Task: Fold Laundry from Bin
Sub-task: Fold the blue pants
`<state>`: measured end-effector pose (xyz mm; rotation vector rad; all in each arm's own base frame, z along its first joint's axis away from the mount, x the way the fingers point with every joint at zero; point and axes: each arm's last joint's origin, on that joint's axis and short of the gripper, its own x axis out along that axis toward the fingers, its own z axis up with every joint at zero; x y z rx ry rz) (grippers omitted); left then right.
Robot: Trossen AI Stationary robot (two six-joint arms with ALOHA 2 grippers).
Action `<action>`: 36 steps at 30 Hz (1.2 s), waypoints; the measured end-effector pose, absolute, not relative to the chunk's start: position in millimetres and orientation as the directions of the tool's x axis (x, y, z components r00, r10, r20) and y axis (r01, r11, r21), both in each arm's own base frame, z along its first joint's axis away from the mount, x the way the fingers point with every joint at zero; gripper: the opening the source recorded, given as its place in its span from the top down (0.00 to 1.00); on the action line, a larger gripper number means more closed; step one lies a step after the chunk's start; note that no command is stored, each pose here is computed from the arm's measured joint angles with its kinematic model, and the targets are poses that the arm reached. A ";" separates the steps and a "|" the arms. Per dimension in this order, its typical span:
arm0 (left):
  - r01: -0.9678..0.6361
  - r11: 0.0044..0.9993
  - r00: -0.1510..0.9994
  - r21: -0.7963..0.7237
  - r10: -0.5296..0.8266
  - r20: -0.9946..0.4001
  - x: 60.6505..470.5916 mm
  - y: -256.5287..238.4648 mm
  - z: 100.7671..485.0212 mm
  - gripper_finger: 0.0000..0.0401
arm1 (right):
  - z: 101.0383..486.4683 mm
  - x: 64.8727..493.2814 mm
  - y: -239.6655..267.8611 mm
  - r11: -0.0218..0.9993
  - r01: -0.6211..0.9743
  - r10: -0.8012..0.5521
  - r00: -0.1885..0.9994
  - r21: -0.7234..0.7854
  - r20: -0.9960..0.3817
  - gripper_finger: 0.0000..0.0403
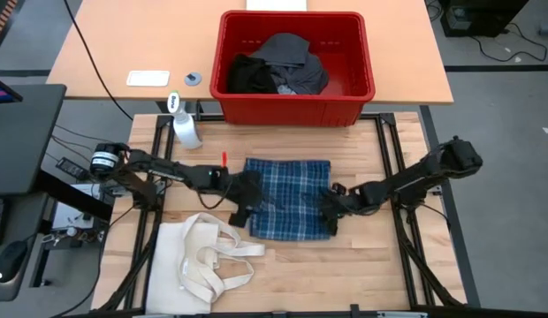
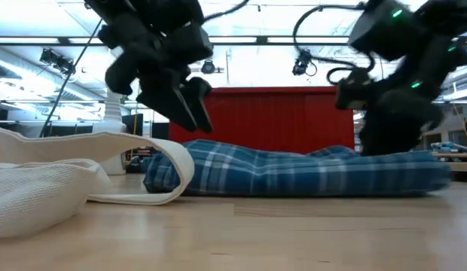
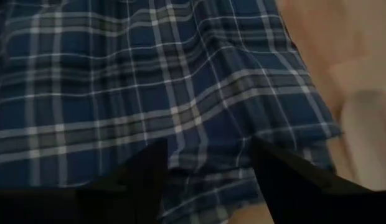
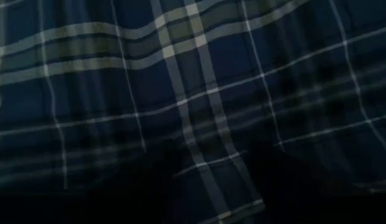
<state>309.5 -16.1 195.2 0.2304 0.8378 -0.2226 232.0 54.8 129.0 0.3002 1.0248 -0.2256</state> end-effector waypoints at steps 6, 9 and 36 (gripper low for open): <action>0.340 0.935 0.678 0.106 -0.165 -0.717 310.1 -44.3 199.7 0.41 | 170.4 230.1 84.9 0.948 0.309 -0.142 0.622 0.075 -0.770 0.45; 0.329 0.935 0.706 0.134 -0.149 -0.692 313.3 -58.9 198.3 0.41 | 186.1 236.1 97.6 0.960 0.278 -0.216 0.690 -0.024 -0.691 0.45; 0.293 0.896 0.493 0.334 0.158 -0.856 371.6 -129.4 153.9 0.09 | 159.3 277.3 130.4 0.903 0.356 -0.417 0.582 -0.242 -0.699 0.47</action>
